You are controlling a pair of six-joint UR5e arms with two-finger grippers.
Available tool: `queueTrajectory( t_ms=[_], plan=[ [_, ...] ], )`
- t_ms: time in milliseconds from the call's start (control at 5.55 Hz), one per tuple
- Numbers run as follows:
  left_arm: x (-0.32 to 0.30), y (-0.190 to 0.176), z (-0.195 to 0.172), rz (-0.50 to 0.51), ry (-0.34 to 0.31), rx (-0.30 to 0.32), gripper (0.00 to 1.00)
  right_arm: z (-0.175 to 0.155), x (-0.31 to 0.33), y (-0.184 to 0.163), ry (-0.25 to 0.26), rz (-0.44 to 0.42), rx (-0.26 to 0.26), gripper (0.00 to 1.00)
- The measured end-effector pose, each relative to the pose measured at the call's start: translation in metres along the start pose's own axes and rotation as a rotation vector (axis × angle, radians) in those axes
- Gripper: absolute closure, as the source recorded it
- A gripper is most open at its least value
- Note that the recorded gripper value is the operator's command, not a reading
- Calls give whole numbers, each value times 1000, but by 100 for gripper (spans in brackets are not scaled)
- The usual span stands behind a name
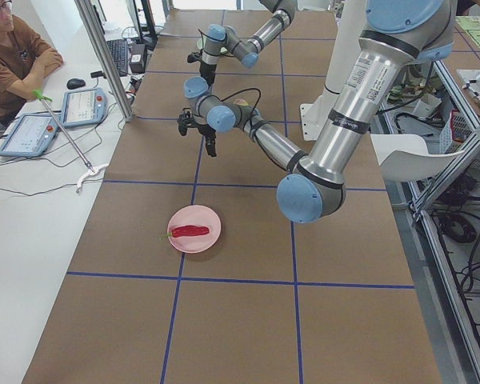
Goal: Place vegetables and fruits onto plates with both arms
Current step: 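Lift the red fruit with the right gripper while the left gripper grasps the eggplant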
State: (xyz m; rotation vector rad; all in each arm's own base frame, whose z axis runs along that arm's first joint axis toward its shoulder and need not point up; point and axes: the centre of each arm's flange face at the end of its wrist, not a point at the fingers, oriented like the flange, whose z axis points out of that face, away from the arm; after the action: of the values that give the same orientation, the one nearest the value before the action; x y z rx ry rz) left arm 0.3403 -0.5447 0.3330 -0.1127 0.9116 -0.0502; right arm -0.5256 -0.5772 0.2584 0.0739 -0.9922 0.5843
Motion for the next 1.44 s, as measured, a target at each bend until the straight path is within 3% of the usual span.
queueTrajectory(
  t_ms=[180,361,541,721,902,1082,1443],
  plan=[
    [0,0,0,-1,0,0,0,5,1,5,3,0,4,5],
    [3,-1,-1,1,2,2,0,10,3,8,3,0,9,12],
    [14,1,-1,-4,8,0,0,16,4,13,2,-4,17,89],
    [43,5,6,-22,17,-11,0,20,6,15,3,-1,22,100],
    [95,15,20,-32,21,-18,1,19,7,11,3,9,26,100],
    [144,27,34,-10,22,-9,1,2,10,-22,-6,30,20,100],
    [225,27,73,68,49,24,2,-74,80,-179,-7,-3,-40,100]
  ],
)
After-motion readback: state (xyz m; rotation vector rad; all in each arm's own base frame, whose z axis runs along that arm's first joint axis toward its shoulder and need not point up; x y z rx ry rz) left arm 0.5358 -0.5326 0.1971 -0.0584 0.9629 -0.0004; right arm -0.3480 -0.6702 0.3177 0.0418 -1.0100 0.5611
